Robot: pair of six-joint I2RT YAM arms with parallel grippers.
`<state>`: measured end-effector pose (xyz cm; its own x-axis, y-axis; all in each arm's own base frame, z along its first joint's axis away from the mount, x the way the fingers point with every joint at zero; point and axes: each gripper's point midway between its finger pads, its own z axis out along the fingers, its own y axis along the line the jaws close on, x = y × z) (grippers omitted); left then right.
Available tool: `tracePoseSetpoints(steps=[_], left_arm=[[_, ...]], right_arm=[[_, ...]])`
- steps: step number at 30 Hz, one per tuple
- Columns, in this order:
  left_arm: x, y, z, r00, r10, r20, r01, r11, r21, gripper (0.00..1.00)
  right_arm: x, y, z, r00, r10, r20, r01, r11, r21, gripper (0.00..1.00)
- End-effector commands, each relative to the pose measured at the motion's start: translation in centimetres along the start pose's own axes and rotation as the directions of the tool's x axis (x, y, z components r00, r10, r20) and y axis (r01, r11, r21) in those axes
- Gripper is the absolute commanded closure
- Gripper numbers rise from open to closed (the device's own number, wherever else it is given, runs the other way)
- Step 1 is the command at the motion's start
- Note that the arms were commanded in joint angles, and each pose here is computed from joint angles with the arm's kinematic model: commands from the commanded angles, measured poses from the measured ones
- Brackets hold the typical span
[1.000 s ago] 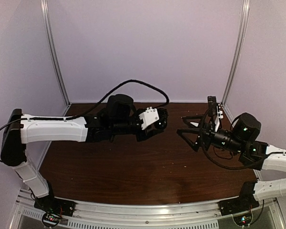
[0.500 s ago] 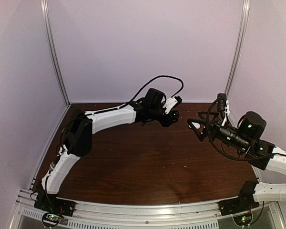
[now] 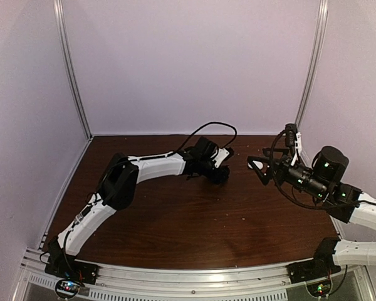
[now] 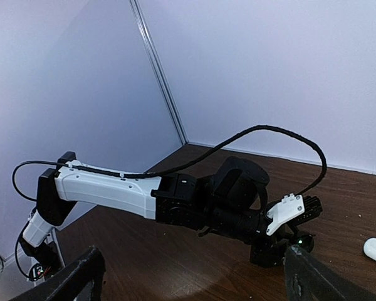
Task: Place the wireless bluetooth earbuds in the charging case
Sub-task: Place the charging case with the earbuds at the center of the board, then reset both arms
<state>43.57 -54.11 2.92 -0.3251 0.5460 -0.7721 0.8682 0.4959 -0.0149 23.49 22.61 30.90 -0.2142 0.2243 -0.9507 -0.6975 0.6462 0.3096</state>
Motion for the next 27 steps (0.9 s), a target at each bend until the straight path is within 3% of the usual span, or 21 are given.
tracePoseSetpoints(steps=[1,4,5,9,17,20,27], left_arm=[[-2.9,2.4,-0.9,0.996,-0.012,0.089,0.016,0.999,-0.044,0.34],[-4.3,2.8,-2.0,0.993,-0.009,0.116,0.015,0.999,-0.05,0.06],[-4.9,2.9,-2.5,0.992,-0.004,0.13,0.011,0.999,-0.052,0.03],[-8.7,3.7,-5.8,0.98,0.009,0.198,0.005,0.997,-0.071,0.02],[-13.6,8.4,-16.5,0.935,-0.158,0.317,0.187,0.98,-0.062,0.02],[-12.6,11.2,-20.8,0.911,-0.248,0.33,0.29,0.953,-0.084,0.02],[-4.6,16.4,-30.7,0.818,-0.408,0.406,0.516,0.832,-0.203,0.02]], right_arm=[[-0.4,-0.8,0.2,1.0,-0.016,-0.008,0.016,0.999,0.04,0.0],[-0.7,-1.3,0.4,1.0,-0.018,-0.018,0.02,0.998,0.061,0.0],[-0.7,-1.4,0.5,1.0,-0.02,-0.024,0.021,0.998,0.066,0.0],[-1.4,-2.4,0.8,1.0,-0.015,-0.018,0.017,0.995,0.096,0.0],[-2.7,-5.3,1.9,1.0,0.017,-0.008,-0.016,0.989,0.148,0.0],[-2.8,-7.3,2.2,0.998,0.059,-0.018,-0.055,0.983,0.175,0.0],[-2.2,-11.8,1.3,0.99,0.138,-0.002,-0.133,0.964,0.228,0.0]])
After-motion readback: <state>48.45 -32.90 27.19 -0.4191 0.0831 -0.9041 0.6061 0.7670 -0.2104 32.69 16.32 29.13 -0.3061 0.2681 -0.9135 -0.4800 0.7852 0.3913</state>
